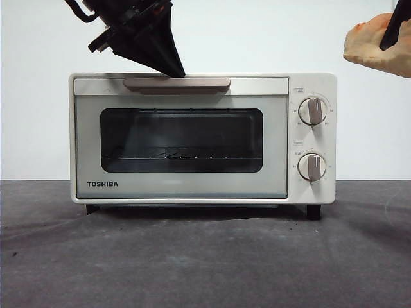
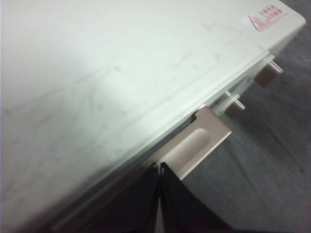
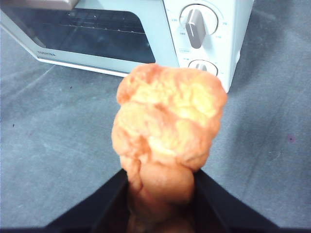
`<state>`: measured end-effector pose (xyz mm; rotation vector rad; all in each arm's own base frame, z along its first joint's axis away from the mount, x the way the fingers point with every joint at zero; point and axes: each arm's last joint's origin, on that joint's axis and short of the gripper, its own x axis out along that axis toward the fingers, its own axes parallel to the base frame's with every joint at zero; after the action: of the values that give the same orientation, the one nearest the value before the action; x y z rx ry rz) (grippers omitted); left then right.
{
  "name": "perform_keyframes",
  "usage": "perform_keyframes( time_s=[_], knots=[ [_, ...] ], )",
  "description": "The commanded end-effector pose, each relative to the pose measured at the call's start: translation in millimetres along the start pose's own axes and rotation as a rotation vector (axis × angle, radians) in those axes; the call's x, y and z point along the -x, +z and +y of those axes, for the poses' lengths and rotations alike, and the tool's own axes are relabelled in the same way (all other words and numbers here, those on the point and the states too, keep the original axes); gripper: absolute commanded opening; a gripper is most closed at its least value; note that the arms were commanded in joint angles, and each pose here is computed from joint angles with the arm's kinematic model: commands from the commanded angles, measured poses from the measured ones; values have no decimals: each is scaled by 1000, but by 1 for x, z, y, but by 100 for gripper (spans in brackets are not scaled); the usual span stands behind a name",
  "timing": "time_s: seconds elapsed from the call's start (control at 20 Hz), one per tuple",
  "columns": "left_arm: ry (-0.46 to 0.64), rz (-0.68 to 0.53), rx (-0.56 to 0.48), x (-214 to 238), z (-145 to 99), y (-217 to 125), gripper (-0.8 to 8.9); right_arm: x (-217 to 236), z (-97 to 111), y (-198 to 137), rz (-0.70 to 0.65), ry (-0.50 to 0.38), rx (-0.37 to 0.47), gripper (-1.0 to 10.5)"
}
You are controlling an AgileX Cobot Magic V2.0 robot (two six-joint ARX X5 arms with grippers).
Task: The left arm flap open the oven, the right arm pick bread and place it into oven, the left arm flap close the oven
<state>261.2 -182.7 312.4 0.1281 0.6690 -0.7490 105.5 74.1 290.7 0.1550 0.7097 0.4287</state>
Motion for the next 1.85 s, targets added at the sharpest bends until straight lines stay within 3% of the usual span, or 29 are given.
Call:
perform_keyframes(
  time_s=[0.05, 0.6, 1.0, 1.3, 1.55, 1.85],
  knots=[
    [-21, 144, -10, -16, -8, -16, 17, 3, 3, 4, -21, 14, 18, 149],
    [-94, 448, -40, -12, -46, -46, 17, 3, 4, 6, -41, 22, 19, 149],
    [-105, 485, -41, -10, -53, -50, 17, 3, 4, 7, -41, 27, 19, 149],
    [-87, 303, -6, 10, -44, -31, 17, 3, 4, 6, -34, 41, 19, 149],
    [-22, 136, 36, 61, -25, -21, 17, 3, 5, 6, -30, 52, 19, 149],
    [68, -38, 99, 122, -9, -58, 17, -2, 6, 8, -15, 64, 20, 149]
  ],
)
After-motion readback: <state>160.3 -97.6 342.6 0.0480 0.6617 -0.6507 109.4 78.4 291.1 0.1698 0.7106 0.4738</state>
